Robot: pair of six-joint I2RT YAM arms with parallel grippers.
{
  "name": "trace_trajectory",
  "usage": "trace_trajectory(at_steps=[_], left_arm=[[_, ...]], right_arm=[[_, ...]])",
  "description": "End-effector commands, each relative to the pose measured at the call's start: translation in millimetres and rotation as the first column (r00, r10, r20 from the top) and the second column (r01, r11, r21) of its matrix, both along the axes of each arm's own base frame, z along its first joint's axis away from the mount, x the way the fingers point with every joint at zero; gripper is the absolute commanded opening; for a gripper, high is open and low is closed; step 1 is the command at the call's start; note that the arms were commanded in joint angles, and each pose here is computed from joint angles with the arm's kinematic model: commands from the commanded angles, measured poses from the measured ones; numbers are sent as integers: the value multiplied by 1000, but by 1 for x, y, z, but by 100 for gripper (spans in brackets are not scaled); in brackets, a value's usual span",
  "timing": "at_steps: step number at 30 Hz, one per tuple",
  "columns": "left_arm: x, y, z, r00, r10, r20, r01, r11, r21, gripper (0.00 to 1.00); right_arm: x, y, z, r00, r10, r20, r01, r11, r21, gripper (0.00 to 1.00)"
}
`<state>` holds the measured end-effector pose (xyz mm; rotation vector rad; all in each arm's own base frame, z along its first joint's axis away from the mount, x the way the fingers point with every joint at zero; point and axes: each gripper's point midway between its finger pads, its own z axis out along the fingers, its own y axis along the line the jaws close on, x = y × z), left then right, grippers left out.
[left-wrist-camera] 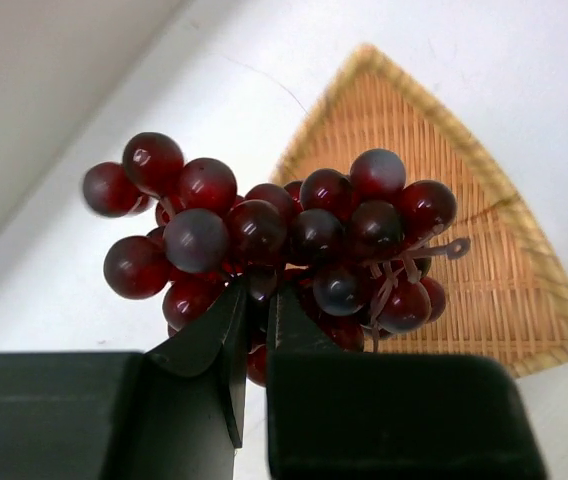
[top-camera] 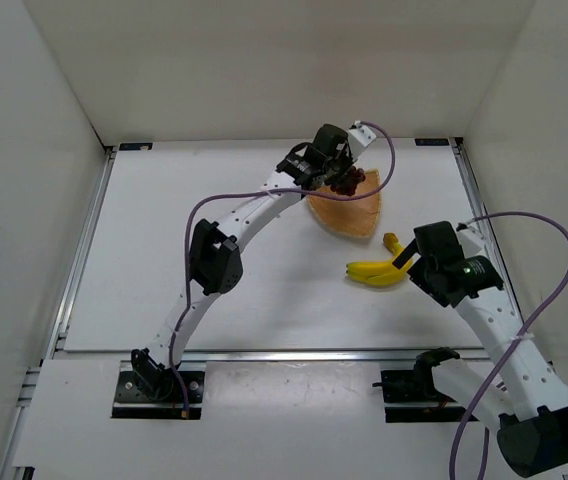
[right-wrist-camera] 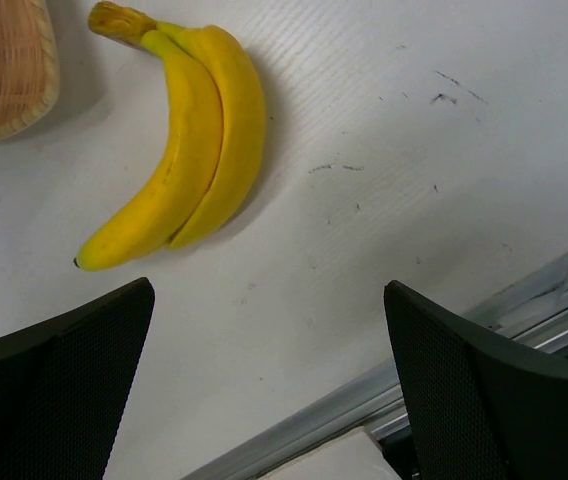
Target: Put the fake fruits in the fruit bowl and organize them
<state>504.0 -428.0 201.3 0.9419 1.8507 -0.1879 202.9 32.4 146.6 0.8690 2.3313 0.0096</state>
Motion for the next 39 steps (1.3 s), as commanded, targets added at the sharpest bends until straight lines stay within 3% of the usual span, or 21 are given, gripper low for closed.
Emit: trace_trajectory(at_steps=[1,8,10,12,18,19,21,22,24,25,27,29,32,33,36,39], left_arm=[[-2,-25,-4,997,-70,24,71,996,-48,10],[-12,-30,-30,994,-104,-18,104,994,-16,14],[-17,-27,-27,995,-100,-27,100,995,-19,43],[-20,-21,-12,996,-84,-20,83,996,-31,100],[-34,24,50,998,27,59,-25,999,-23,100],[-42,36,82,994,47,97,-42,998,-51,100],[-49,60,86,988,96,120,-96,995,-4,100],[-54,84,113,977,145,153,-144,989,-22,100],[-60,118,102,973,180,145,-188,981,44,100],[-70,136,124,965,198,175,-205,979,24,100],[-75,173,110,956,235,176,-256,961,104,100],[-89,207,127,942,266,206,-293,949,117,100],[-103,262,129,914,337,227,-375,915,151,100],[-105,285,115,903,375,208,-413,892,185,100],[-122,333,104,875,449,181,-480,853,205,100],[-136,369,101,846,512,149,-533,824,192,100]], right_arm=[[31,7,26,995,18,103,-19,1000,7,100],[51,13,9,999,-26,38,25,999,33,100],[60,15,-1,999,-33,20,31,998,57,100],[65,18,-14,999,-34,-17,35,996,85,100],[73,26,-52,990,-32,-138,49,992,120,100],[75,28,-55,988,-39,-151,59,990,131,100],[76,33,-67,979,-40,-201,70,987,141,100],[73,32,-73,973,-49,-227,82,987,137,100],[68,31,-84,956,-64,-288,103,987,120,100],[67,30,-88,952,-70,-298,107,988,108,100],[65,29,-95,943,-73,-326,110,989,97,94],[67,30,-98,943,-73,-326,110,989,97,82],[66,27,-104,936,-71,-346,103,992,75,55],[66,24,-104,936,-71,-344,97,994,60,35],[68,13,-100,943,-69,-325,72,997,0,8],[73,-2,-81,951,-56,-303,30,996,-89,0]])
